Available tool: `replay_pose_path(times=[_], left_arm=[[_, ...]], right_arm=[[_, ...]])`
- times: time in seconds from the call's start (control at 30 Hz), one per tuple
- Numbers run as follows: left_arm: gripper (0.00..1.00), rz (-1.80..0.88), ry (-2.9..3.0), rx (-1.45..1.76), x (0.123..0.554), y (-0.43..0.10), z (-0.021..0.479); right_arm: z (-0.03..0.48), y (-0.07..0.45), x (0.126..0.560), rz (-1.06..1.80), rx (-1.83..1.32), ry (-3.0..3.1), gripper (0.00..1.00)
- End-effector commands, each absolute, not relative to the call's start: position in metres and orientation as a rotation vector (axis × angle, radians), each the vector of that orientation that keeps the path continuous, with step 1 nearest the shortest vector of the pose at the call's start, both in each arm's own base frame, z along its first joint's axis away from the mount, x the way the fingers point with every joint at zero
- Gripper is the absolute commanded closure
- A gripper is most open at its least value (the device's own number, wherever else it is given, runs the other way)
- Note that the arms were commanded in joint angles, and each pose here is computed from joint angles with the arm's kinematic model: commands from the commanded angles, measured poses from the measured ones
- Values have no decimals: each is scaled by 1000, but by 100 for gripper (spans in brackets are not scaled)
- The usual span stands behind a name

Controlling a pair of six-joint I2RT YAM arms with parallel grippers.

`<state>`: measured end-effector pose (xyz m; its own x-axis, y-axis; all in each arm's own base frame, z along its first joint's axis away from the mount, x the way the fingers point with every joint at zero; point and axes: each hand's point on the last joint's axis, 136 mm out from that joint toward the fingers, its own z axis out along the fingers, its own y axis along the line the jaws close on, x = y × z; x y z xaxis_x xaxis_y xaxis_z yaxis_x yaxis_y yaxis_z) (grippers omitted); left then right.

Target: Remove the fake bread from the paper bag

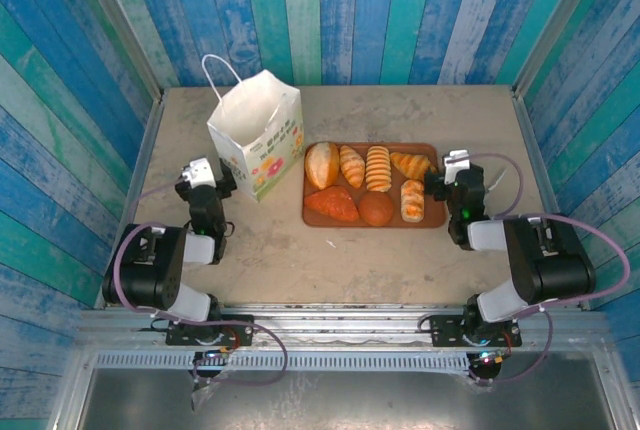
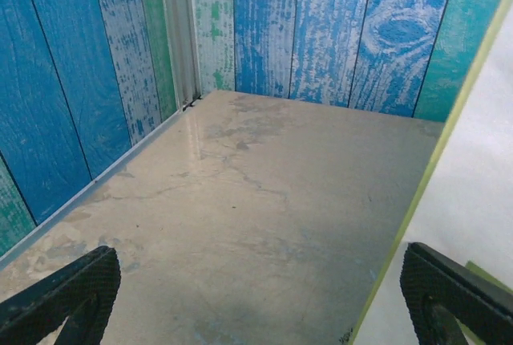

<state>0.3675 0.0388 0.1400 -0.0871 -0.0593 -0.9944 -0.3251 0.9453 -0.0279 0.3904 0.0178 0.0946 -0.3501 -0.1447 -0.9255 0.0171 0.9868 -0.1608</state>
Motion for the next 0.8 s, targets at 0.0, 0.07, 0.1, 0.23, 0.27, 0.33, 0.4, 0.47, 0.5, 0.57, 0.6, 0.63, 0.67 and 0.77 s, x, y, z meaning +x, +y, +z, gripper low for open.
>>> replay_pose_path(times=[0.0,0.07,0.1,0.23,0.27,0.33,0.4,0.47,0.5,0.57,0.6,0.63,0.67,0.77], left_arm=[[6,223,1681,-300,371,39,132],[6,191,1689,-248,373,31,131],[6,183,1691,-221,375,27,132],[6,180,1701,-218,375,27,130],[6,182,1697,-218,375,27,131],[6,182,1700,-216,375,27,130],[6,182,1700,-216,375,27,130],[6,182,1700,-217,375,27,130],[6,182,1700,-217,375,27,130],[6,183,1699,-217,375,27,130],[6,181,1698,-217,375,27,131],[6,182,1700,-217,375,27,130],[6,181,1697,-217,375,27,131],[6,183,1698,-218,375,27,131]], right_arm=[[101,11,395,-173,-29,1909,0],[101,11,395,-173,-29,1906,0],[101,11,395,-173,-28,1907,0],[101,11,395,-173,-28,1908,0],[101,11,395,-173,-29,1907,0],[101,11,395,-173,-29,1907,0],[101,10,395,-174,-27,1906,0],[101,10,395,-174,-28,1907,0],[102,11,395,-172,-29,1905,0],[101,10,395,-174,-28,1908,0],[101,11,395,-174,-29,1908,0],[101,11,395,-171,-29,1907,0],[101,11,395,-172,-28,1906,0],[101,11,395,-173,-29,1907,0]])
